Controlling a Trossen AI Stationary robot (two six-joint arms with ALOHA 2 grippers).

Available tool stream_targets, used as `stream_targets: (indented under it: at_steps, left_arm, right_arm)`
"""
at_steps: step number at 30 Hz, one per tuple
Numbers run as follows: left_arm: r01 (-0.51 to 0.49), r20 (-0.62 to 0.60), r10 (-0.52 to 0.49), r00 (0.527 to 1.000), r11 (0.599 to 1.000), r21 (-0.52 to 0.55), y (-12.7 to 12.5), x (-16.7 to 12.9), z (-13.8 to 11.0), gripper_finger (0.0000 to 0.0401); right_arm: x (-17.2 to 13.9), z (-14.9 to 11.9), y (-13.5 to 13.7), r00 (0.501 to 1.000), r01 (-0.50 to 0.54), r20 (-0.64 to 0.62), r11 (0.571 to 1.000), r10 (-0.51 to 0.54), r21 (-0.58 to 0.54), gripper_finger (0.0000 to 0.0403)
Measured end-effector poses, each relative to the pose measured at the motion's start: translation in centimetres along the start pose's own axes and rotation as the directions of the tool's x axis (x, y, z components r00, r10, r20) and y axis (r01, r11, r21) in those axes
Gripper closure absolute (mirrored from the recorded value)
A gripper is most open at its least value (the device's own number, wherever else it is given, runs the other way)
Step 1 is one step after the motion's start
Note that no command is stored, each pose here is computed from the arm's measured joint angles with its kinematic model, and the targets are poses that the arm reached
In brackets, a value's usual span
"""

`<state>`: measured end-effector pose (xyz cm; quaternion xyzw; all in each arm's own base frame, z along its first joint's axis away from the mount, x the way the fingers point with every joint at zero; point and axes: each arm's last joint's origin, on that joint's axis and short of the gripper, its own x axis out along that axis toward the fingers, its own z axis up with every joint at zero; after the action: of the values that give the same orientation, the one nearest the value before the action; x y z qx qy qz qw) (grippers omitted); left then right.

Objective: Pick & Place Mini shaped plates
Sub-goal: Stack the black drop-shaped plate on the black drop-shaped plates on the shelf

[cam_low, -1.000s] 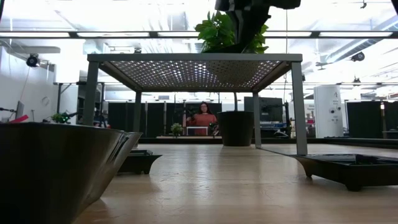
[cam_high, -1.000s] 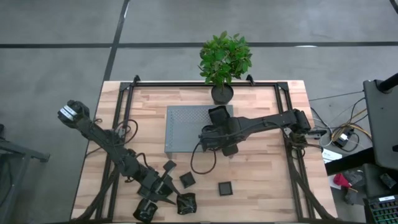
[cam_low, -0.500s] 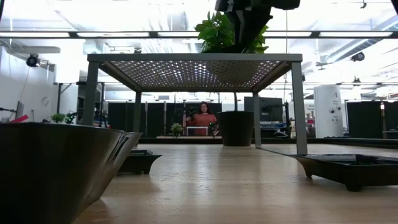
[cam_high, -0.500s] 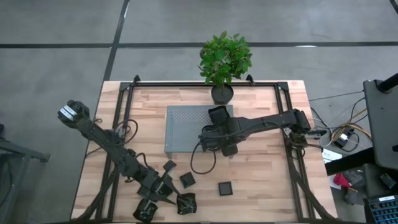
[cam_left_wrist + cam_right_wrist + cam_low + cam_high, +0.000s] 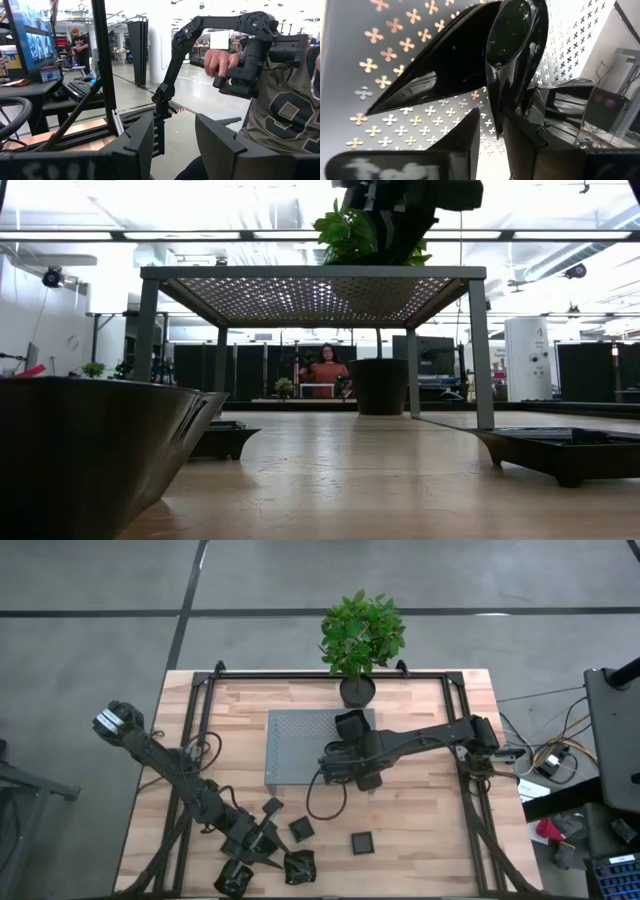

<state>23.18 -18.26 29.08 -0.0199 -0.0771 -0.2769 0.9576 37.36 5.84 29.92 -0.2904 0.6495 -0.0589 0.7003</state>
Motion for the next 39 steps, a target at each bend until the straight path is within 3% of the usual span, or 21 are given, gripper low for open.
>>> stream_targets:
  at_steps: [13,31,39]
  left_arm:
    - [0.0,0.0,0.0,1.0,1.0,0.003,0.0,0.0,0.0,0.0261]
    - [-0.003,0.0,0.003,1.0,1.0,0.01,0.1,0.0,0.0,0.0261]
    - [-0.003,0.0,0.003,1.0,1.0,0.02,0.1,0.0,0.0,0.0261]
  right_arm:
    - [0.1,0.0,0.0,1.0,0.0,0.001,1.0,0.0,0.002,0.0392]
    - [-0.3,-0.9,0.2,0.997,-0.008,-0.071,0.998,0.012,0.055,0.0395]
    - [-3.0,-0.5,-0.3,0.996,-0.088,0.043,0.987,0.083,0.136,0.0395]
